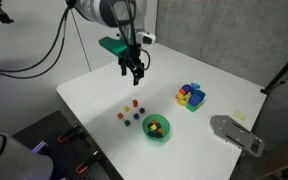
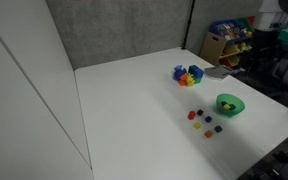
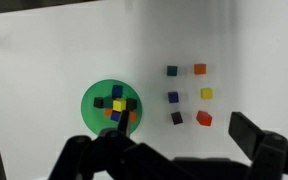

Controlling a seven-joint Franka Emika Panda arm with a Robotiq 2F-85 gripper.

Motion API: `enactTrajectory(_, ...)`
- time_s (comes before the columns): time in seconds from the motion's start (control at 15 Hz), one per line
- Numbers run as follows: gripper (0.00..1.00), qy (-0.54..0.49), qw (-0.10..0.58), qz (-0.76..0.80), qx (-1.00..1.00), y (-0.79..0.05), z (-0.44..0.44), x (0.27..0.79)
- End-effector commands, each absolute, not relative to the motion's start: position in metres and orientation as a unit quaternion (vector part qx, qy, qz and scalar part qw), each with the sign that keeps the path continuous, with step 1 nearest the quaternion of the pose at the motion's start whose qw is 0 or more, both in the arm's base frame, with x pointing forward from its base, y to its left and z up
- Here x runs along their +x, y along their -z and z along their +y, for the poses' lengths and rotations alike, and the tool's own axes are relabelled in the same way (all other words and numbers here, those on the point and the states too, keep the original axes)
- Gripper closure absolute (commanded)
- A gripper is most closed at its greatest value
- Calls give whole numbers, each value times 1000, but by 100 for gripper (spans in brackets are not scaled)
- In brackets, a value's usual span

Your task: Remove an orange block from the stack and place it into the green bowl

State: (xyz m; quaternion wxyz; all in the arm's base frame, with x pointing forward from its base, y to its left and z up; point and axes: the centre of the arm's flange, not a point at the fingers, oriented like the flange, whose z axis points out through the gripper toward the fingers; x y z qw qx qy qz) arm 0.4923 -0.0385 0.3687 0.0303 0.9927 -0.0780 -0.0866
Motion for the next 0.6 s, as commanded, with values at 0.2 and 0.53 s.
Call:
enactTrajectory(0.2,0,72,37,-36,996,-470,-38,470)
enactTrajectory(0.53,0,69,29,-44,996,-462,-32,469)
